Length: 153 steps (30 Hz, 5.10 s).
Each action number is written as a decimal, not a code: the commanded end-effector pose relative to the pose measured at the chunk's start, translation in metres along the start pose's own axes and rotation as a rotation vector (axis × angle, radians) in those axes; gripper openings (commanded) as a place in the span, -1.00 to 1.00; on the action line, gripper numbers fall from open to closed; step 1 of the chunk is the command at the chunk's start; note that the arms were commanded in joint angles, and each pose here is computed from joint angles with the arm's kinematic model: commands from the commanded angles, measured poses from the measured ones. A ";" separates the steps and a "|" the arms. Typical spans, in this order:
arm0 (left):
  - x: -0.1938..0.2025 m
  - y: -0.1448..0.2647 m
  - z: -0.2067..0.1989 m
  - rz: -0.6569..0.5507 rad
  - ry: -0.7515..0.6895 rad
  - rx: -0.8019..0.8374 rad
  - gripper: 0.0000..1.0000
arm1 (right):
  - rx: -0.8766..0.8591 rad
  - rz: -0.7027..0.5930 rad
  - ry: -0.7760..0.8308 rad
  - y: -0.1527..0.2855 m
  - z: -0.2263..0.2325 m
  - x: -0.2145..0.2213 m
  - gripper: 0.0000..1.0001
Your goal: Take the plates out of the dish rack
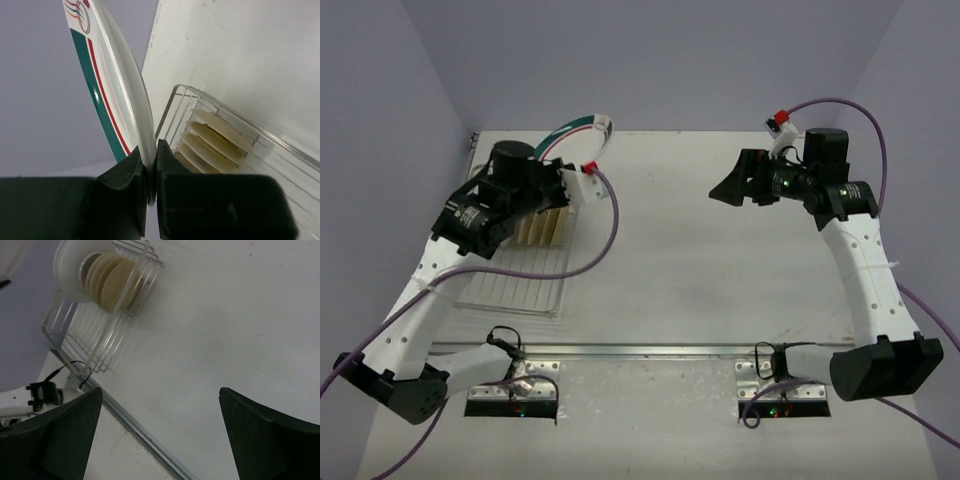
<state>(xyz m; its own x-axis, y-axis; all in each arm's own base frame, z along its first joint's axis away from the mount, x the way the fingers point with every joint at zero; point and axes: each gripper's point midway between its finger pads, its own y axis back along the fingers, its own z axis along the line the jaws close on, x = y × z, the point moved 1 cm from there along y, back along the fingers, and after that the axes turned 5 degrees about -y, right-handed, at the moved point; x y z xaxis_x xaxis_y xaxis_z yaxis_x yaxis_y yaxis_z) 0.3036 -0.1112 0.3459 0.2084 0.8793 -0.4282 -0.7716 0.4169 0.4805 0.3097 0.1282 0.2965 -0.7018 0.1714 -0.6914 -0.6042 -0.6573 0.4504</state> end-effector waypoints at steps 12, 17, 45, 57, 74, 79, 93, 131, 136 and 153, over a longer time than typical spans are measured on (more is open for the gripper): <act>-0.095 -0.036 -0.078 -0.126 -0.679 -0.103 -1.00 | -0.255 0.170 -0.263 -0.043 0.017 0.005 0.93; -0.102 -0.042 -0.094 -0.148 -0.721 -0.099 -1.00 | -0.275 0.230 -0.238 -0.061 0.017 0.017 0.78; -0.079 -0.033 -0.072 -0.090 -0.411 -0.234 1.00 | -0.107 0.220 -0.367 -0.084 -0.048 0.009 -1.00; 0.061 -0.023 0.077 0.174 0.719 -0.362 1.00 | 0.011 0.133 -0.387 -0.155 -0.125 -0.039 -1.00; 0.166 -0.009 0.056 0.224 1.187 -0.317 1.00 | 0.057 0.156 -0.484 -0.272 -0.221 -0.007 -1.00; 0.172 -0.007 0.049 0.237 1.220 -0.310 1.00 | 0.074 0.151 -0.470 -0.294 -0.227 -0.003 -1.00; 0.187 -0.003 0.019 0.256 1.292 -0.210 0.66 | 0.142 0.115 -0.451 -0.309 -0.242 -0.006 0.09; 0.267 -0.045 -0.010 0.340 1.370 -0.057 -0.93 | -0.036 0.067 -0.220 -0.170 -0.084 -0.076 0.70; 0.255 -0.029 0.017 0.227 1.415 -0.032 -1.00 | -0.076 0.081 -0.212 -0.165 -0.062 -0.073 0.71; 0.100 0.064 0.133 0.033 0.595 -0.219 -1.00 | -0.221 0.070 -0.257 -0.138 -0.009 -0.085 0.80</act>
<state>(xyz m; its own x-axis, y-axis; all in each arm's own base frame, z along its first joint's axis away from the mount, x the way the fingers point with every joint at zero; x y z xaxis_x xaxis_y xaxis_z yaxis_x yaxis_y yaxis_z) 0.3910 0.0894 0.4017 -0.3711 0.2231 -0.9014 -0.8701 0.2557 0.4215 0.4681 0.1907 0.2414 -0.8562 0.2725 -0.4389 -0.4693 -0.7653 0.4405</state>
